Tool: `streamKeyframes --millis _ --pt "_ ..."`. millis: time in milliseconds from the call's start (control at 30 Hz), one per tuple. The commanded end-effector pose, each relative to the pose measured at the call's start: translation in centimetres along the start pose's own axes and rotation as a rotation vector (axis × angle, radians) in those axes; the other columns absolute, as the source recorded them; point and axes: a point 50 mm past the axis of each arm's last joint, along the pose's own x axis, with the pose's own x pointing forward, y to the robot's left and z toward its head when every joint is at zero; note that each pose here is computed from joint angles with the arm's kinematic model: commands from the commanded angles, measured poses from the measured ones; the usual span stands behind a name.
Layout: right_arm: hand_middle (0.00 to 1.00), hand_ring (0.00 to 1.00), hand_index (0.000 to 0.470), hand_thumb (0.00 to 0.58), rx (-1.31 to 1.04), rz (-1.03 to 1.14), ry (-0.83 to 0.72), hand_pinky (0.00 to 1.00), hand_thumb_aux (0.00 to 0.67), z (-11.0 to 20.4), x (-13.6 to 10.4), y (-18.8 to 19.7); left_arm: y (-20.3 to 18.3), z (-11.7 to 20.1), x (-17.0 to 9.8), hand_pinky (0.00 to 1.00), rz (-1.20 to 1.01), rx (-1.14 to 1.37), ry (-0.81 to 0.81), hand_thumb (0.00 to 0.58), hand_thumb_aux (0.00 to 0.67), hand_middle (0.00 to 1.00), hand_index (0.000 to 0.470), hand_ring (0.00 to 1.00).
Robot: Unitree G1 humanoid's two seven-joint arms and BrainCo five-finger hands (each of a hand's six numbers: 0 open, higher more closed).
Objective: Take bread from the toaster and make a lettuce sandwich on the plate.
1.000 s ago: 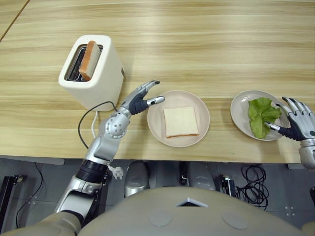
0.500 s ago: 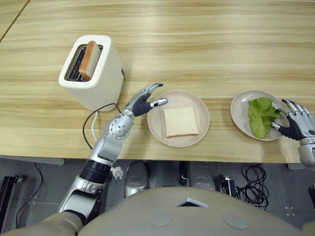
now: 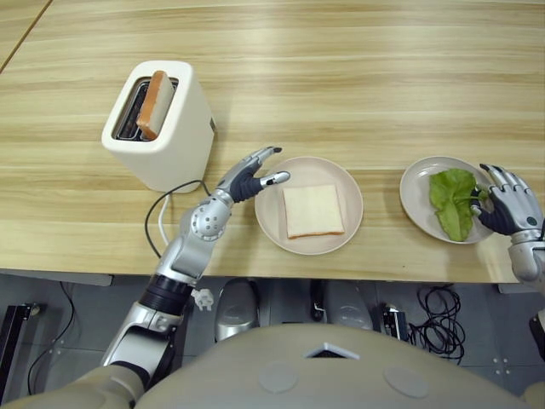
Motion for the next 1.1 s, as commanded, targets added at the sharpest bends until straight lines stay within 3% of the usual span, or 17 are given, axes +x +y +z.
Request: streamKeyframes --millis 33,67,100,467,700,1100 --pt "0.07 0.07 0.460 0.580 0.012 -0.046 -0.050 0.07 0.670 0.6 0.8 -0.6 -0.3 -0.3 0.2 0.00 -0.010 0.000 0.014 0.000 0.000 0.00 0.000 0.00" --pt "0.40 0.40 0.460 0.580 0.014 -0.058 -0.060 0.40 0.670 0.8 1.0 -0.8 -0.3 -0.4 0.2 0.00 -0.010 0.000 0.016 0.000 0.000 0.00 0.000 0.00" --pt "1.00 1.00 0.460 0.580 0.021 -0.072 -0.074 1.00 0.670 0.9 1.3 -1.0 -0.3 -0.4 0.2 0.00 -0.009 0.000 0.017 0.000 0.000 0.00 0.000 0.00" --pt "1.00 1.00 0.460 0.580 0.112 -0.346 -0.403 1.00 0.670 5.1 5.1 -6.7 0.2 -0.7 0.5 0.00 0.027 -0.009 0.019 0.000 0.000 0.00 0.000 0.00" --pt "1.00 1.00 0.460 0.580 0.168 -0.439 -0.674 1.00 0.670 10.8 6.4 -10.3 1.4 -1.2 0.5 0.00 0.087 -0.021 0.031 0.000 0.000 0.00 0.000 0.00" --pt "1.00 1.00 0.460 0.580 0.389 -0.239 -1.004 1.00 0.670 21.0 5.9 -8.8 3.8 -1.5 0.9 0.00 0.192 -0.032 0.028 0.000 0.000 0.00 0.000 0.00"
